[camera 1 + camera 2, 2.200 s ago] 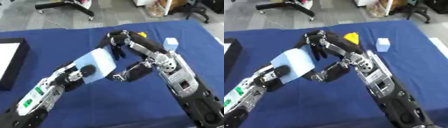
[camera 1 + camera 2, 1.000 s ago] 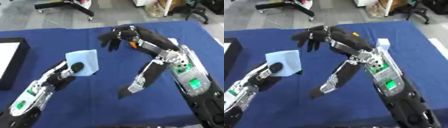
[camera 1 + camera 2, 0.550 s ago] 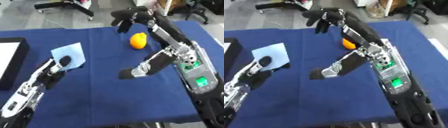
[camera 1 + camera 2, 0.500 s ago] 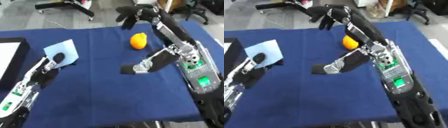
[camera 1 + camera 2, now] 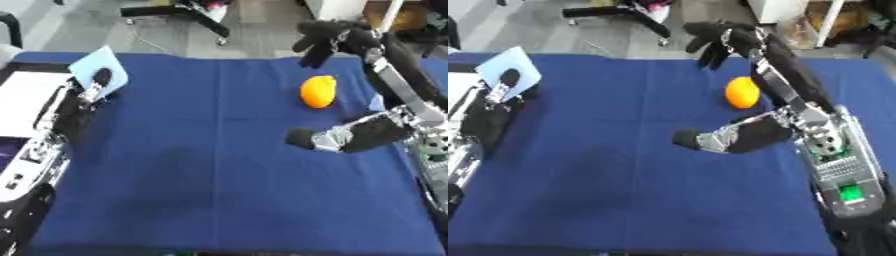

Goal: Pick up the objects with one hand, pass them to the other hand, and then place them into the box on the other side of the table.

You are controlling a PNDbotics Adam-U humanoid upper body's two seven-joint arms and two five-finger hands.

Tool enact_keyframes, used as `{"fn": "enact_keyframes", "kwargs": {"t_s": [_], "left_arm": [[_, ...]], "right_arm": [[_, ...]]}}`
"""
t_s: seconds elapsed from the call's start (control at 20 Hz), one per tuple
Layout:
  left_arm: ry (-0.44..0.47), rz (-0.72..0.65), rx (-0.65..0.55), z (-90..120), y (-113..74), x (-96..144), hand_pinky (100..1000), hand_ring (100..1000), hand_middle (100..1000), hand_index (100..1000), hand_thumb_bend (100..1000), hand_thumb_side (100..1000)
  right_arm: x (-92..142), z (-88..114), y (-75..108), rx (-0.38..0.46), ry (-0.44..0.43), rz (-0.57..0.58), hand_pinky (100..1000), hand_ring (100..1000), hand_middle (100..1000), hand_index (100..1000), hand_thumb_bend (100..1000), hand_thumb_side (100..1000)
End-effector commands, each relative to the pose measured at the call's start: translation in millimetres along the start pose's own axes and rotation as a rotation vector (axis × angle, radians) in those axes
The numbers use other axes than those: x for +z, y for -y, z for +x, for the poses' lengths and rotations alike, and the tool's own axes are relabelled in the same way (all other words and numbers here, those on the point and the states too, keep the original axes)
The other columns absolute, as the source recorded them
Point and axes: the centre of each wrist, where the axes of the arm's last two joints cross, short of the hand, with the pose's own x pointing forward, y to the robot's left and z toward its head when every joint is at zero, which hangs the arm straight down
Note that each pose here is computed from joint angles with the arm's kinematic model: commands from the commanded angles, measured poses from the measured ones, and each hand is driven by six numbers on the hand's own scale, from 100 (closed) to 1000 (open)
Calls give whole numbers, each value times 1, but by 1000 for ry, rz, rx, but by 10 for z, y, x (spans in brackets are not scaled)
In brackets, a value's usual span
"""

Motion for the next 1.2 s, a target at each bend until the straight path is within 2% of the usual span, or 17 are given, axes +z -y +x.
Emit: {"fn": "enact_keyframes", "kwargs": {"t_s": [0.05,0.15,0.3,0.55,0.85,0.95,1.05,1.2], "left_arm": [[8,160,-135,166,-427,-94,769,741,474,527,255,382],[-35,265,-242,187,-663,-120,768,751,488,539,265,384],[-99,374,-370,223,-907,-158,765,760,503,552,276,368],[-229,490,-658,344,-1198,-257,762,768,531,583,334,338],[-408,399,-1040,418,-1330,-401,772,800,635,700,507,329],[-455,350,-1135,404,-1338,-450,781,820,694,748,573,368],[-486,309,-1205,379,-1332,-492,794,854,764,811,700,469],[-508,270,-1276,339,-1307,-538,838,914,868,889,825,567]], "right_arm": [[5,-5,38,8,8,20,527,591,664,893,665,461],[16,-12,23,2,5,29,527,591,663,892,662,460],[35,-20,5,-7,-1,39,527,591,661,892,657,457],[51,-25,-13,-18,-3,54,528,590,660,892,652,456],[56,-22,-32,-30,-1,66,529,589,658,892,645,453],[55,-20,-38,-34,1,71,530,588,657,891,643,453],[55,-19,-42,-37,2,74,530,588,656,891,641,452],[57,-21,-44,-40,1,78,530,587,655,890,641,451]]}}
